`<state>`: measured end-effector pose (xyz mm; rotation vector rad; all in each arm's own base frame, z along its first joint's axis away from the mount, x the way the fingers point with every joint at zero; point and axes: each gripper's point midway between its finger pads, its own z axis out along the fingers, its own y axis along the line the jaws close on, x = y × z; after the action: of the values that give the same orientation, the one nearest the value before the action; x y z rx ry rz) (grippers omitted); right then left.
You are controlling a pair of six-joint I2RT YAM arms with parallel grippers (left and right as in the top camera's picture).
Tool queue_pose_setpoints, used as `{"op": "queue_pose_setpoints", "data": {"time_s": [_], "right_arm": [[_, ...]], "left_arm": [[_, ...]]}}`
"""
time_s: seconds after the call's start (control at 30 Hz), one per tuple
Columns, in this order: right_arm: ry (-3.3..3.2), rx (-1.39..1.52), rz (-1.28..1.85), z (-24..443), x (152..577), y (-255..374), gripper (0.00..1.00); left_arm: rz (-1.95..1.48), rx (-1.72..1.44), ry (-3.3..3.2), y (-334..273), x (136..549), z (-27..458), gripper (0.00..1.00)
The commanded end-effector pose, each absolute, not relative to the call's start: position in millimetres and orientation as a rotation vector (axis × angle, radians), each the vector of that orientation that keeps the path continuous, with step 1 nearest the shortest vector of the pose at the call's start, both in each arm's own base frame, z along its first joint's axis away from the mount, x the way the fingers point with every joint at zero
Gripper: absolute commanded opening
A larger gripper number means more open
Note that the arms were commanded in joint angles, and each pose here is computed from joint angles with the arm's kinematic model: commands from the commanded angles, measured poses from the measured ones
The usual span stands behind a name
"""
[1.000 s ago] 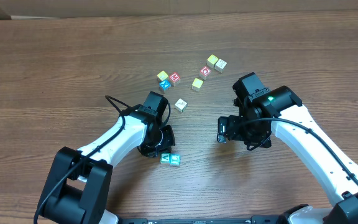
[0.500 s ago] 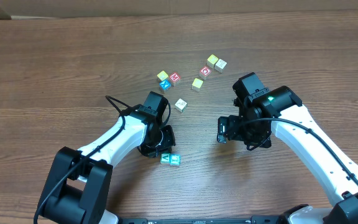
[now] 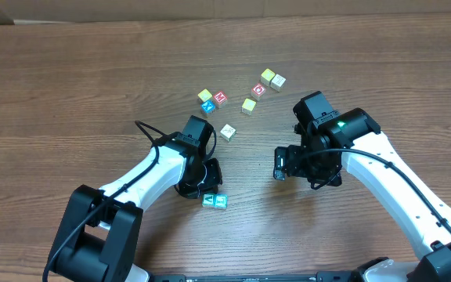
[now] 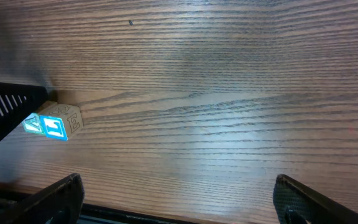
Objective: Flip 5 blocks
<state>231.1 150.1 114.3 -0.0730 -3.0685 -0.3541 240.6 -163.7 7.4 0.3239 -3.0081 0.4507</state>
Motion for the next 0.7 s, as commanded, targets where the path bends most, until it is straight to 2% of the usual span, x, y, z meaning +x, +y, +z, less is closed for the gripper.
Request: {"op": "queue_pose_setpoints", "data": {"time_s": [0.0,0.4,0.6,0.67], "right_arm": [[-3.075,-0.061,-0.347,114,230,150,0.98],[-3.075,-0.061,-0.347,114,231,150,0.98],[-3.076,-0.061,-0.348,114,231,150,0.99],[-3.076,-0.061,-0.348,114,231,150,0.99]], "left_arm": [[0.454,0.296,-2.995,-165,236,4,0.04],[0.462,0.295,-3.011,-166,240,4,0.04],[0.521,0.324,-3.141,-167,276,7,0.05],[0.528,0.365,-3.194,-165,292,12,0.09]]}}
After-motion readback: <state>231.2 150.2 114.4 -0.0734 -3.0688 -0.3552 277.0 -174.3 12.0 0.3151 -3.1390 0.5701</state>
